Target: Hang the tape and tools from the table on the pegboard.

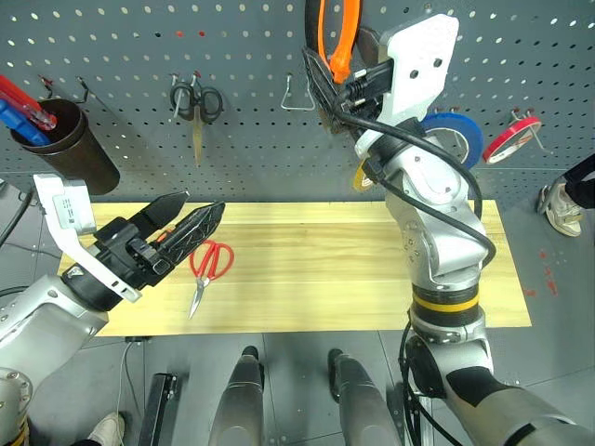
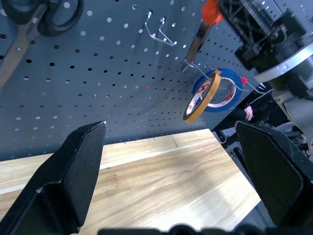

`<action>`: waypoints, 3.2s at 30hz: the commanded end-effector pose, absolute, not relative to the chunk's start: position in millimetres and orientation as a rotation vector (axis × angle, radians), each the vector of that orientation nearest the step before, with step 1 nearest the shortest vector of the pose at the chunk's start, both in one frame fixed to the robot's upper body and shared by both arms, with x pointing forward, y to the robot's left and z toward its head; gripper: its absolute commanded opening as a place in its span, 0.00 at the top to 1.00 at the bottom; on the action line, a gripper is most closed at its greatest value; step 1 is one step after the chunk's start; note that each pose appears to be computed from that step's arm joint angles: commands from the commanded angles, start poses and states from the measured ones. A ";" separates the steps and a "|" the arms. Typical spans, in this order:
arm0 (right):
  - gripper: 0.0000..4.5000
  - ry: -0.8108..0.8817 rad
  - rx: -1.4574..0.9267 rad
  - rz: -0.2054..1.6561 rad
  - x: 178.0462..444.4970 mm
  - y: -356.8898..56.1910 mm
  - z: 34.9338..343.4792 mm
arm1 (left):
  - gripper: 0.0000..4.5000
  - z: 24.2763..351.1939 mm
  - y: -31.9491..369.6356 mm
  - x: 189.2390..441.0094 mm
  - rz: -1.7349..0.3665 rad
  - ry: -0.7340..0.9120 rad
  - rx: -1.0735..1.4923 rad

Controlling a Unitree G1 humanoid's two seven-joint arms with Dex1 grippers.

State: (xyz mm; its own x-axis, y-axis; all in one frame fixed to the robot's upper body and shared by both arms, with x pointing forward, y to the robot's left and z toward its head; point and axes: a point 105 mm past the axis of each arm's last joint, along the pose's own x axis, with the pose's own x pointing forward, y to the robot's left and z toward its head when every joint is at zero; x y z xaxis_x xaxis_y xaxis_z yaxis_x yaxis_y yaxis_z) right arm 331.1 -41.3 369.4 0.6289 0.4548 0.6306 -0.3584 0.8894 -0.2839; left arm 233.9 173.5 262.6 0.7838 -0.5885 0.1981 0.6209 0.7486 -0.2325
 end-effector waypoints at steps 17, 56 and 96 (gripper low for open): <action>0.39 -0.970 -0.026 0.450 327.0 -25.3 402.9 | 0.00 288.5 179.4 241.2 -0.694 -0.221 -0.235; 0.00 -0.788 -0.127 0.499 367.7 -8.6 344.6 | 0.00 278.5 182.2 242.1 -0.690 -0.192 -0.215; 0.00 -0.531 -0.280 0.874 278.1 -79.8 303.0 | 0.00 200.2 218.3 238.9 -0.514 0.119 -0.038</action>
